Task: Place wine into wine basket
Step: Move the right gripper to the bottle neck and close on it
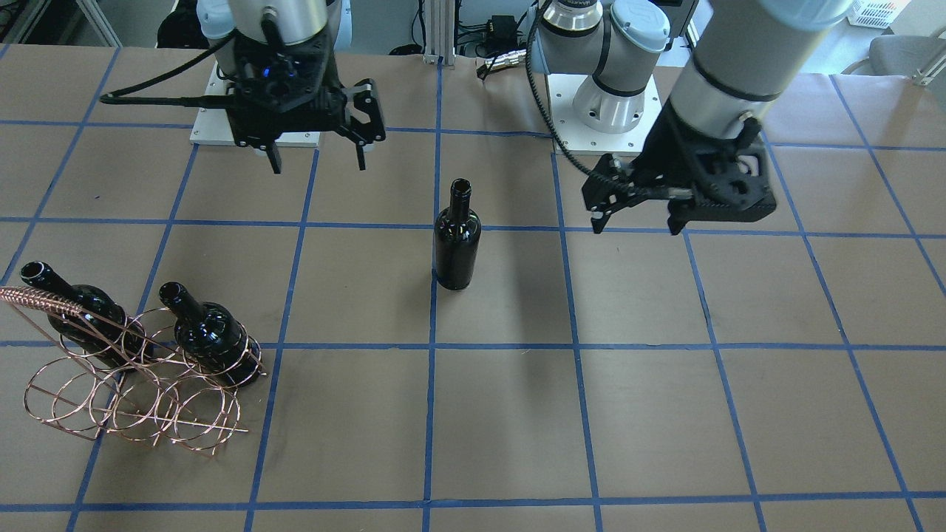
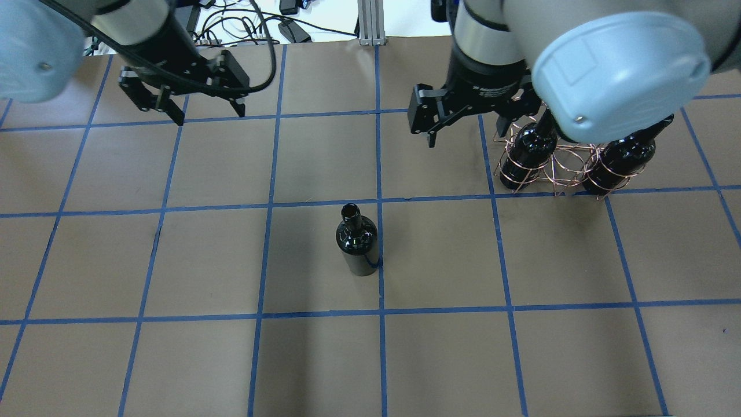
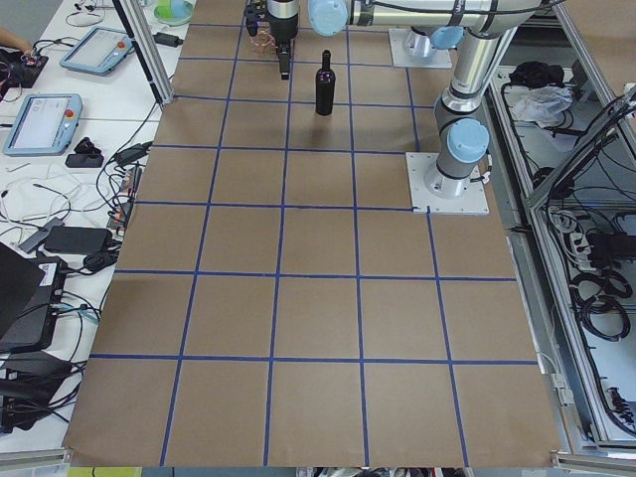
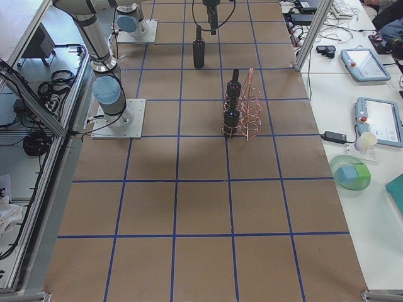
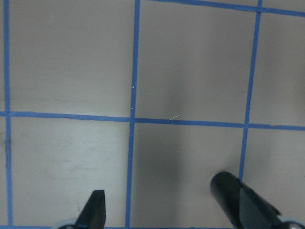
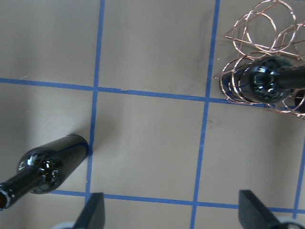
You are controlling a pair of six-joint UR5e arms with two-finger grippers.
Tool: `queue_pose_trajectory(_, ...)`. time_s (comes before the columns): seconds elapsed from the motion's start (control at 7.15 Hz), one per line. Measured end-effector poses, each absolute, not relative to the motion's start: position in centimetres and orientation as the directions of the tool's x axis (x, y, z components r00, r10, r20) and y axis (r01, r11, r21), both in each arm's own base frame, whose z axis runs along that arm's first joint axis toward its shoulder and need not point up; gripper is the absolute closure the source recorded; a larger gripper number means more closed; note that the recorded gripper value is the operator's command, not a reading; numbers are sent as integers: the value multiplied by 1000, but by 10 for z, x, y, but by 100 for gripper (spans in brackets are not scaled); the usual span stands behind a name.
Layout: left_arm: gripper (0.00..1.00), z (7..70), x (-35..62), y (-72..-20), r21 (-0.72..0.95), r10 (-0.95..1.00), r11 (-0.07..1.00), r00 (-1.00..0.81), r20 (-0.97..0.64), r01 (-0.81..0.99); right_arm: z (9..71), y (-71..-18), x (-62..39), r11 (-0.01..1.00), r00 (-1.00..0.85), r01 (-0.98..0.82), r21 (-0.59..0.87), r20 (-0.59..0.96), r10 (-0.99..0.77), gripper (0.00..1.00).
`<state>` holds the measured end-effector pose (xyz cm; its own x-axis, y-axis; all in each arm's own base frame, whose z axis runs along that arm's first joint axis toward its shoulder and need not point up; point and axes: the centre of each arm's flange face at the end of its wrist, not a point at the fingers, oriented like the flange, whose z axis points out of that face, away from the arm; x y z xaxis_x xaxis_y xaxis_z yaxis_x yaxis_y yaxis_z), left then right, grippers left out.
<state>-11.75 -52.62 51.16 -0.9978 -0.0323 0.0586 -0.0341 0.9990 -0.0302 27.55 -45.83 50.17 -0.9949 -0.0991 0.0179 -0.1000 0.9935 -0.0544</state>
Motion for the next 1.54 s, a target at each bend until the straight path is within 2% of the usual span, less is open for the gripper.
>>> queue_pose_trajectory(0.28, 0, 544, -95, -502, -6, 8, 1000, -1000, -5, 8, 475, -441, 348, 995, -995, -97, -38, 12, -97, 0)
queue_pose_trajectory(0.56, 0, 541, -93, -484, 25, 29, 999, -999, -28, 28, 453, -431, 388, 994, -994, -107, -31, 12, -107, 0)
queue_pose_trajectory(1.54, 0, 529, -98, -468, 55, 73, 996, -997, -25, 72, 396, -435, 410, 990, -992, -120, 75, 21, -122, 6)
